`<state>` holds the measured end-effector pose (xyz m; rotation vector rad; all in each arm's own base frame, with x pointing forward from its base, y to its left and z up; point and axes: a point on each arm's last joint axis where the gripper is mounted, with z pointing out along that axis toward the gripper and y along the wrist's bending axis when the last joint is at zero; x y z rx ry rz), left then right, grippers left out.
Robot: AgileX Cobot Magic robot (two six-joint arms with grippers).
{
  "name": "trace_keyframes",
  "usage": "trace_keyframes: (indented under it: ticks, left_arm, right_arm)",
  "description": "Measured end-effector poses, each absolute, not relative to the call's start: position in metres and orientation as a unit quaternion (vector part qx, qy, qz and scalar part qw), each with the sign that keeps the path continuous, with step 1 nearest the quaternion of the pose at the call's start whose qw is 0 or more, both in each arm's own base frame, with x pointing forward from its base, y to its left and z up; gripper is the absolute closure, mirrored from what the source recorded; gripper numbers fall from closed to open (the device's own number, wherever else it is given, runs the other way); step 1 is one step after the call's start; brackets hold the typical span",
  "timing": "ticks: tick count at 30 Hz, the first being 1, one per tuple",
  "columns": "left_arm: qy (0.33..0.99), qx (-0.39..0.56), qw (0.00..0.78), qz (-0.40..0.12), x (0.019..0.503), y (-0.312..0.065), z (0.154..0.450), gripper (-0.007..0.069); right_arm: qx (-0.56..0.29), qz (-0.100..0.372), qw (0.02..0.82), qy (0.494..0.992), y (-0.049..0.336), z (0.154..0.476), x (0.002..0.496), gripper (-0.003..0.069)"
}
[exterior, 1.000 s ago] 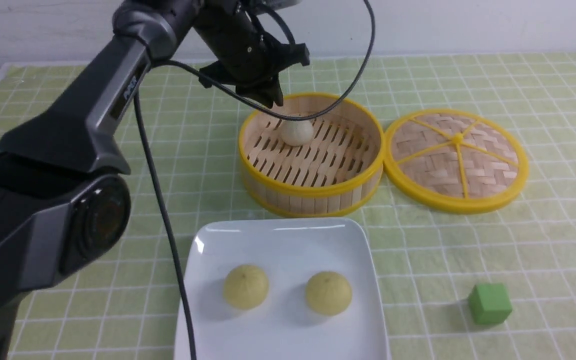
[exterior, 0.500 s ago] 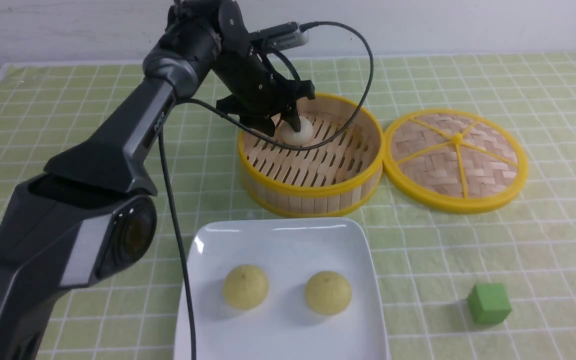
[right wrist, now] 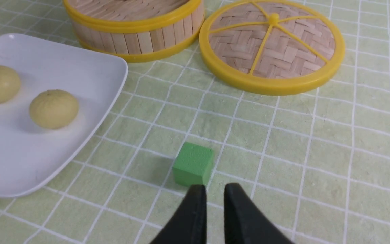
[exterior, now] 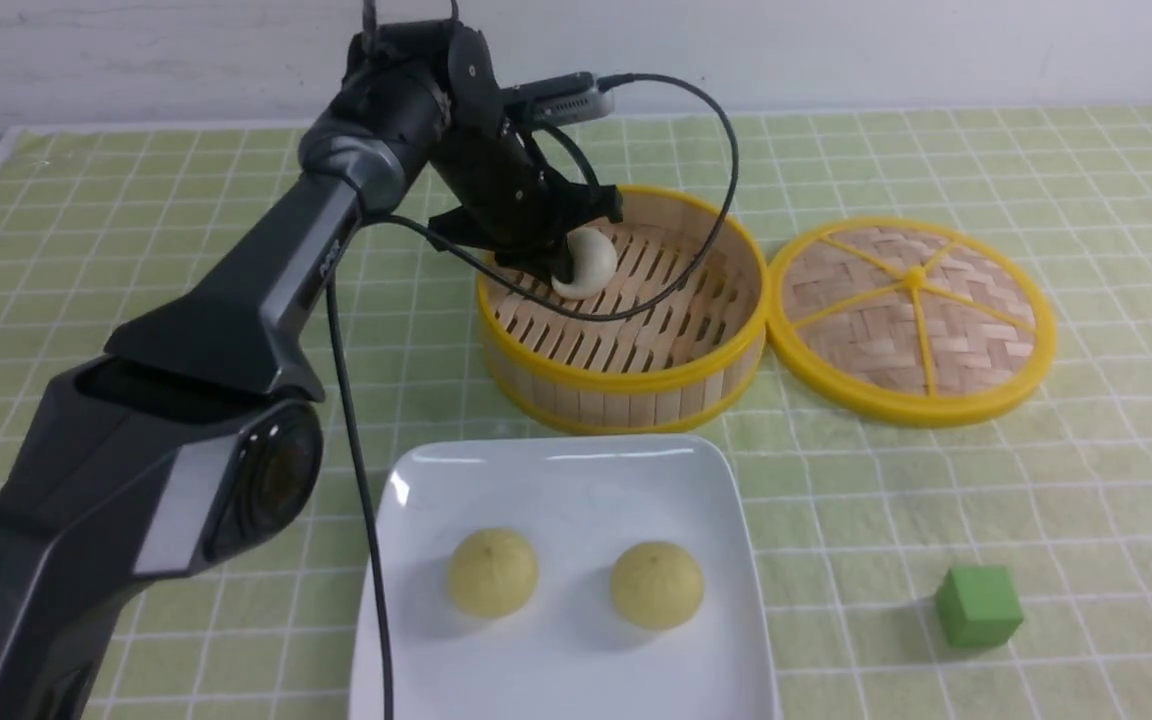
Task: Put the steamed buns into the plate on the green tablecloth.
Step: 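Reach into the bamboo steamer and grasp a bun with the left gripper, then carry the bun from the bamboo steamer to the plate with the left gripper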
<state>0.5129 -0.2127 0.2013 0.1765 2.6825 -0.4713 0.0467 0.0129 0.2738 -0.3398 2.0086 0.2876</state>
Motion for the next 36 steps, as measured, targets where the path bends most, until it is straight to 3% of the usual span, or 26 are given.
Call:
trace_keyframes:
  ticks: [7, 9, 14, 19, 22, 29, 31, 36]
  left_arm:
    - [0.943, 0.071, 0.268, -0.183, 0.498, -0.204, 0.280, 0.0601]
    - [0.923, 0.075, 0.313, -0.210, 0.480, -0.198, 0.336, 0.0601]
    - [0.886, 0.104, 0.365, -0.266, 0.443, -0.193, 0.409, 0.0601]
    - [0.877, 0.116, 0.370, -0.284, 0.405, -0.185, 0.449, 0.0600]
    - [0.892, 0.112, 0.341, -0.276, 0.393, -0.180, 0.445, 0.0599]
    - [0.933, 0.170, 0.233, -0.213, 0.327, -0.173, 0.403, 0.0599]
    - [0.944, 0.214, 0.175, -0.181, 0.290, -0.183, 0.371, 0.0599]
    - [0.958, 0.248, 0.068, -0.126, 0.250, -0.203, 0.291, 0.0599]
  right_arm:
    - [-0.141, 0.118, 0.512, 0.839, 0.013, 0.273, 0.046, 0.0545]
    - [-0.141, 0.117, 0.510, 0.840, 0.012, 0.273, 0.046, 0.0545]
    - [-0.141, 0.115, 0.507, 0.842, 0.012, 0.272, 0.046, 0.0545]
    - [-0.141, 0.114, 0.505, 0.844, 0.012, 0.271, 0.046, 0.0543]
    - [-0.141, 0.114, 0.504, 0.844, 0.012, 0.271, 0.046, 0.0543]
    - [-0.141, 0.113, 0.504, 0.845, 0.012, 0.271, 0.046, 0.0543]
    - [-0.141, 0.114, 0.503, 0.845, 0.012, 0.271, 0.046, 0.0543]
    - [-0.139, 0.118, 0.501, 0.846, 0.012, 0.271, 0.045, 0.0540]
